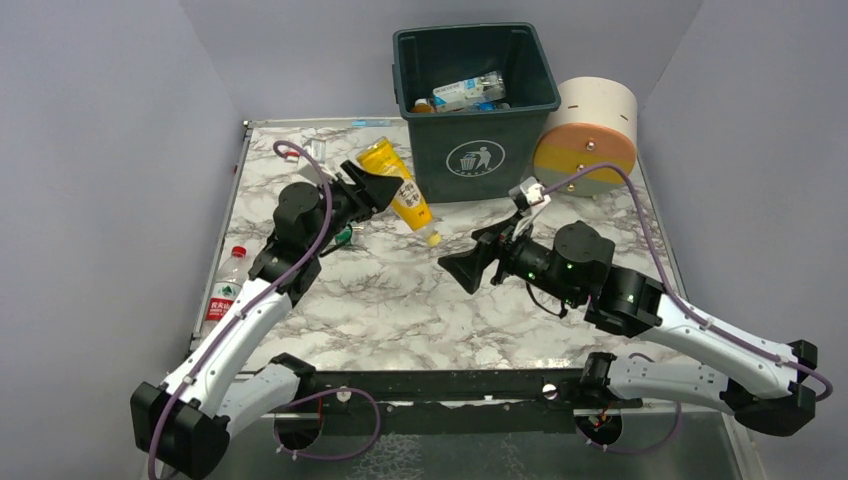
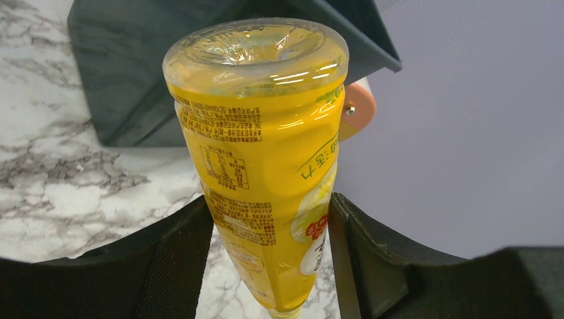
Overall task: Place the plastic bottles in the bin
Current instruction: Pick up the plastic bottle at the center of the board, then place the plastic bottle in the trash bin.
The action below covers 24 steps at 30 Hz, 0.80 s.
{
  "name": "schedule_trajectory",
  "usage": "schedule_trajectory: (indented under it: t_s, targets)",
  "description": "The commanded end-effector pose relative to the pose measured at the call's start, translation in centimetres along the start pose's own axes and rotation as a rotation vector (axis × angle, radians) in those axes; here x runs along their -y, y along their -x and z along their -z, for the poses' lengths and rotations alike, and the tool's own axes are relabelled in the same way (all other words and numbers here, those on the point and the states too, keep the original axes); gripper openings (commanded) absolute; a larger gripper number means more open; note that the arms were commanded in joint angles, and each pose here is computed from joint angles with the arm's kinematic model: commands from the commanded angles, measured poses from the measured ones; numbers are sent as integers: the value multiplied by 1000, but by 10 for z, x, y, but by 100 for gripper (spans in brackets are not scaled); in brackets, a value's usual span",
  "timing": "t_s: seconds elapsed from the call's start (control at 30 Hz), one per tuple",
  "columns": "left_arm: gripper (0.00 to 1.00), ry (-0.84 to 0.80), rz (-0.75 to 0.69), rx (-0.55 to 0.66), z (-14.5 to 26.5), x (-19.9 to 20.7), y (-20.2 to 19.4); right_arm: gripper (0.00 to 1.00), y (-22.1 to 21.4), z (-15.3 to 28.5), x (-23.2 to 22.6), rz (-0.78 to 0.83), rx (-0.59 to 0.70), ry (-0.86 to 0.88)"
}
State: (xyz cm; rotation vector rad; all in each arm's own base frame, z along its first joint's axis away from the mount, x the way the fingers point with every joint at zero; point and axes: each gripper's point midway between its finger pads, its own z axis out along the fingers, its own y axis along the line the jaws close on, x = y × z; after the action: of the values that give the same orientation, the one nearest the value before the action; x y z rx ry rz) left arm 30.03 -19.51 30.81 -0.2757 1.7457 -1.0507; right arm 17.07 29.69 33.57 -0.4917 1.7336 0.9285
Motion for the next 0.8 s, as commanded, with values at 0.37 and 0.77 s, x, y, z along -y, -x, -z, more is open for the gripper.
schedule_trajectory:
  t_s: [0.37, 0.77]
  targets:
    - [63, -229, -169, 114, -62, 100, 93, 100, -9, 36, 30, -137, 33, -129]
    - [63, -410, -218, 257, -109, 148, 177, 100, -66, 33, 33, -212, -94, -107]
